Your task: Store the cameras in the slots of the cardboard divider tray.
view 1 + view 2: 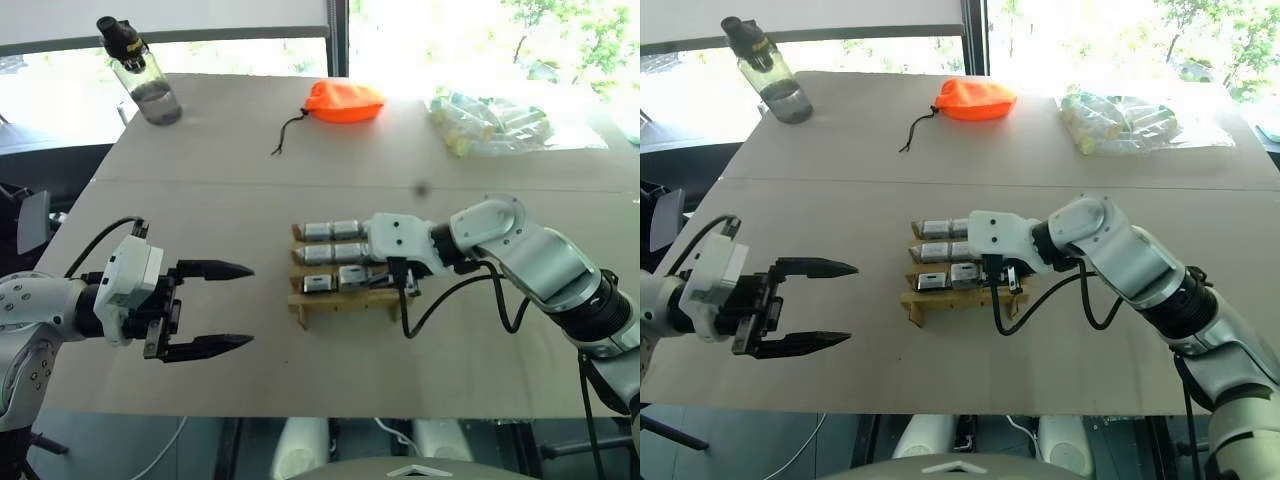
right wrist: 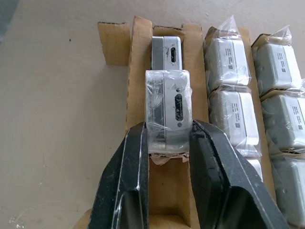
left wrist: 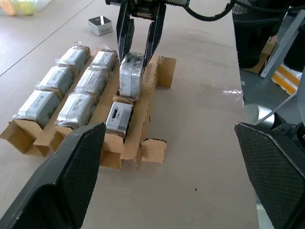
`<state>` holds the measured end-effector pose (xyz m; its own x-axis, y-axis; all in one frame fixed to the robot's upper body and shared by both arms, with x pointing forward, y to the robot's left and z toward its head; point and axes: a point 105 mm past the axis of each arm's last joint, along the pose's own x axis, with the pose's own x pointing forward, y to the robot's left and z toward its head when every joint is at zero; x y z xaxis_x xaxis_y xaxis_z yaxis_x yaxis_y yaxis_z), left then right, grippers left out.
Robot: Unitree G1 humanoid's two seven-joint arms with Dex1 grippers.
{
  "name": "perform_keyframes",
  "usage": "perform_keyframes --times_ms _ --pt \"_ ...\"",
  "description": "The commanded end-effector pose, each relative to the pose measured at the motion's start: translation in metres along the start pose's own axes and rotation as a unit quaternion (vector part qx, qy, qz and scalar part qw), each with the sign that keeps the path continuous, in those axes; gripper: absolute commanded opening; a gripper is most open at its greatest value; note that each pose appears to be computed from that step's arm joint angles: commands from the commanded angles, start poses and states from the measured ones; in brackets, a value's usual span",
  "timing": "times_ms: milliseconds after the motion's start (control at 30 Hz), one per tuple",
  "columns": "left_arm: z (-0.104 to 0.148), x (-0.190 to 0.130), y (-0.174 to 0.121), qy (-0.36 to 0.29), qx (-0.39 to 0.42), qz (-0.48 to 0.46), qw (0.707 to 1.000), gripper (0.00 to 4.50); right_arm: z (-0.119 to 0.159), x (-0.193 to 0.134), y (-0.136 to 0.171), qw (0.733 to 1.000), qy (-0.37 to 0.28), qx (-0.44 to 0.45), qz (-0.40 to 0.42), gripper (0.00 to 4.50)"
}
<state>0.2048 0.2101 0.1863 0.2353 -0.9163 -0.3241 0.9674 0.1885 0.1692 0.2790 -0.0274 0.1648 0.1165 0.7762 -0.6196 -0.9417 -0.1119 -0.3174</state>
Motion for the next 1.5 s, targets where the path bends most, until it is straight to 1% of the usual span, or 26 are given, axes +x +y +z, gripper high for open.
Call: perform_keyframes --times_ms 33,233,300,333,367,500,533,633,700,767,867,933,967,1033,1100,1133,1300,1500 --pt "0.007 -0.001 0.001 0.009 0.025 -0.001 1.000 4.50 -0.002 -0.004 -0.003 1.000 0.012 -0.004 -0.012 0.67" --pt "0.007 0.001 0.003 0.011 0.028 -0.008 1.000 4.50 -0.006 0.001 -0.002 0.999 0.024 0.009 -0.024 0.67" --pt "0.008 0.002 0.003 0.009 0.028 -0.009 1.000 4.50 -0.006 0.002 -0.003 0.999 0.025 0.016 -0.033 1.67" --pt "0.008 0.003 0.003 0.009 0.028 -0.010 1.000 4.50 -0.006 0.002 -0.003 0.999 0.025 0.017 -0.035 1.93" --pt "0.008 0.003 0.003 0.008 0.028 -0.011 1.000 4.50 -0.006 0.002 -0.002 0.999 0.026 0.018 -0.033 2.31" --pt "0.008 0.004 0.004 0.007 0.028 -0.014 1.000 4.50 -0.003 -0.004 0.000 0.999 0.019 0.030 -0.029 4.40" --pt "0.008 0.004 0.004 0.006 0.028 -0.014 0.999 4.50 0.000 -0.009 0.000 0.999 0.012 0.034 -0.028 4.47" --pt "0.009 0.005 0.005 0.005 0.029 -0.016 0.999 4.50 0.012 -0.030 -0.006 0.999 -0.021 0.038 -0.032 4.47" --pt "0.010 0.005 0.006 0.002 0.032 -0.014 0.999 4.50 0.008 -0.053 -0.027 0.994 -0.032 0.058 -0.082 4.47" --pt "0.013 0.006 0.006 -0.006 0.037 -0.010 0.999 4.50 -0.005 -0.074 -0.049 0.986 -0.027 0.079 -0.146 4.47" --pt "0.019 0.008 0.008 -0.023 0.044 -0.002 0.999 4.50 -0.043 -0.106 -0.083 0.955 0.006 0.123 -0.271 4.47" --pt "0.022 0.009 0.009 -0.031 0.048 0.004 0.998 4.50 -0.069 -0.123 -0.097 0.918 0.013 0.174 -0.357 4.47" --pt "0.022 0.010 0.010 -0.035 0.049 0.006 0.998 4.50 -0.082 -0.128 -0.099 0.899 0.018 0.195 -0.392 4.47" --pt "0.023 0.012 0.011 -0.041 0.052 0.010 0.998 4.50 -0.103 -0.129 -0.092 0.872 0.028 0.222 -0.435 4.47" --pt "0.023 0.012 0.012 -0.041 0.052 0.011 0.998 4.50 -0.118 -0.128 -0.084 0.848 0.030 0.244 -0.470 4.47" --pt "0.022 0.012 0.012 -0.041 0.053 0.011 0.998 4.50 -0.124 -0.128 -0.082 0.826 0.021 0.266 -0.496 4.47" --pt "0.023 0.012 0.015 -0.041 0.056 0.006 0.998 4.50 -0.138 -0.117 -0.064 0.723 -0.018 0.345 -0.598 4.47" --pt "0.022 0.012 0.018 -0.037 0.061 -0.003 0.997 4.50 -0.156 -0.099 -0.047 0.639 -0.029 0.415 -0.648 4.47"
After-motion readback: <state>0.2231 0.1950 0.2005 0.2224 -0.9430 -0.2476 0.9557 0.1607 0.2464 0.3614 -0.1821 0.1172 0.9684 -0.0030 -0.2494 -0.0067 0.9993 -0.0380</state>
